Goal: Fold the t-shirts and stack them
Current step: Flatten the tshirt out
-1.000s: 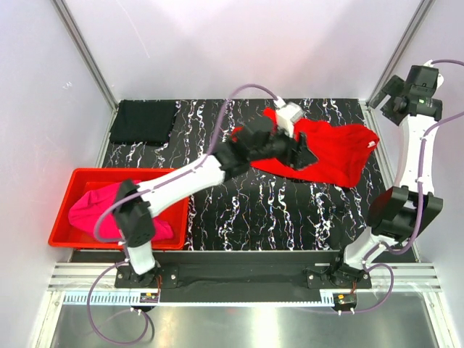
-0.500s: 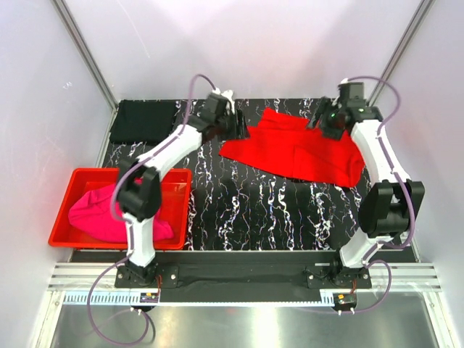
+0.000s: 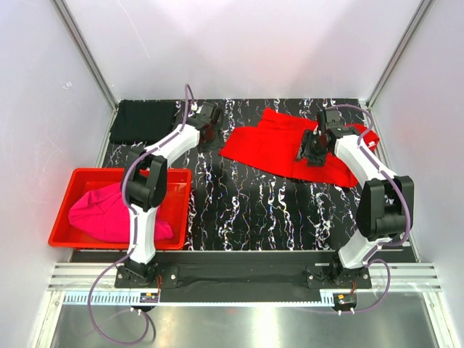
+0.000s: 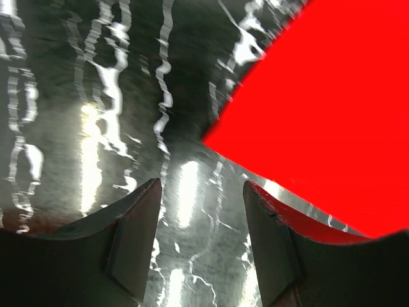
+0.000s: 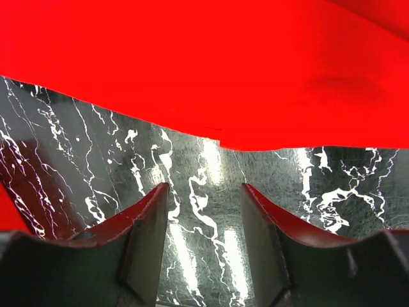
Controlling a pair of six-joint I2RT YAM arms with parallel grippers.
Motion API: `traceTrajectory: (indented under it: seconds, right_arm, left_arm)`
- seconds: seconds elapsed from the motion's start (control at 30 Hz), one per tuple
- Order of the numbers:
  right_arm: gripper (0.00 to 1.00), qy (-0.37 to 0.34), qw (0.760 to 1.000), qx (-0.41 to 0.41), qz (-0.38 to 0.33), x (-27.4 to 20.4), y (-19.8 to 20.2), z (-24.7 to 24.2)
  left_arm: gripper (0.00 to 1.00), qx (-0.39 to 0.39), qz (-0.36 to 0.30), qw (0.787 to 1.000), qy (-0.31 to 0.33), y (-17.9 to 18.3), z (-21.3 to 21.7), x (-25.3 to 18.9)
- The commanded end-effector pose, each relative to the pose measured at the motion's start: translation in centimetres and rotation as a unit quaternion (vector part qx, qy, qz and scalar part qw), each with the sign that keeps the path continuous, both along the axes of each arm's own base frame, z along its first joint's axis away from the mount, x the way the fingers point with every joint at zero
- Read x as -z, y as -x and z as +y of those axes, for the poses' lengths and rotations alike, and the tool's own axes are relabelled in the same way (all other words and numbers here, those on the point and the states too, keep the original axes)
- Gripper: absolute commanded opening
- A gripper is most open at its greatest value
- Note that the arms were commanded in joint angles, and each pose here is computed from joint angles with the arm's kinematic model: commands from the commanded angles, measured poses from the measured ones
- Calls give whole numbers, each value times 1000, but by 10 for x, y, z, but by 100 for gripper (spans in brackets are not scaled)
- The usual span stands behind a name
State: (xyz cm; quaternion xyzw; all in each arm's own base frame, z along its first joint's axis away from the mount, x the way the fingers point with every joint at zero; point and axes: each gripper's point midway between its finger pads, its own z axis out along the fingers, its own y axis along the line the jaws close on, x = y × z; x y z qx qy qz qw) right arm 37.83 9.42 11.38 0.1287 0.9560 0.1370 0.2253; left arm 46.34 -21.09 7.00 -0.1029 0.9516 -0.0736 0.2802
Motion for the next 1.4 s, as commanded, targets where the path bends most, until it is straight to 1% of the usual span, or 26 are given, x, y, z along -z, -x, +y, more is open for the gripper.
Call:
traceTrajectory:
  seconds: [0.0, 0.1, 0.13, 0.2, 0.33, 0.6, 0.73, 0.87, 0.93, 1.0, 1.03, 1.07, 1.1, 1.13, 1.17, 1.2, 1.3, 1.37]
  right_arm:
    - [55, 9, 998, -7, -69, -30, -12, 0]
    - [52, 12, 997, -9, -70, -29, -11, -1]
    - [52, 15, 997, -10, -72, -29, -10, -2]
    - [52, 17, 997, -11, -75, -29, -9, -2]
    - [51, 17, 996, -14, -82, -29, -7, -3]
    - [50, 13, 996, -16, -87, -31, -6, -2]
    - [49, 12, 996, -16, -91, -34, -5, -2]
    - [49, 13, 996, -17, -91, -32, -3, -2]
    - [49, 14, 996, -16, -84, -28, -1, -3]
    - [52, 16, 996, -17, -80, -26, 2, -4]
    - [54, 19, 997, -15, -77, -24, 5, -5]
    - [57, 22, 997, -14, -73, -22, 7, -7]
    - [63, 26, 997, -13, -65, -18, 10, -8]
    - [65, 31, 998, -12, -51, -12, 14, -9]
    - [66, 33, 998, -14, -45, -8, 16, -9]
    - [68, 40, 998, -20, -34, 0, 19, -9]
    - [67, 64, 997, -35, -22, 14, 22, -2]
    - [65, 75, 996, -50, -22, 21, 21, 7]
  left_arm:
    - [58, -44, -20, 999, -1, -20, 11, -2]
    - [54, -46, -14, 999, 23, -29, 3, 6]
    - [53, -47, -17, 998, 26, -34, 1, 3]
    - [53, -46, -5, 999, 27, -36, -2, 14]
    - [52, -46, 5, 998, 41, -35, -10, 25]
    - [52, -41, 19, 998, 48, -28, -24, 36]
    - [50, -53, 32, 997, 47, -19, -21, 44]
    - [49, -54, 31, 997, 52, -18, -22, 50]
    - [44, -55, 37, 997, 46, -19, -19, 57]
    - [38, -56, 34, 997, 49, -23, -18, 59]
    - [30, -54, 34, 997, 50, -23, -18, 60]
    - [25, -52, 34, 997, 49, -23, -17, 61]
    - [19, -51, 29, 997, 51, -25, -17, 60]
    - [9, -50, 26, 997, 54, -26, -18, 57]
    - [3, -49, 21, 997, 56, -28, -17, 55]
    - [0, -47, 14, 997, 56, -30, -16, 50]
    - [0, -49, -6, 998, 44, -33, -8, 39]
    - [0, -47, -25, 997, 48, -36, -7, 24]
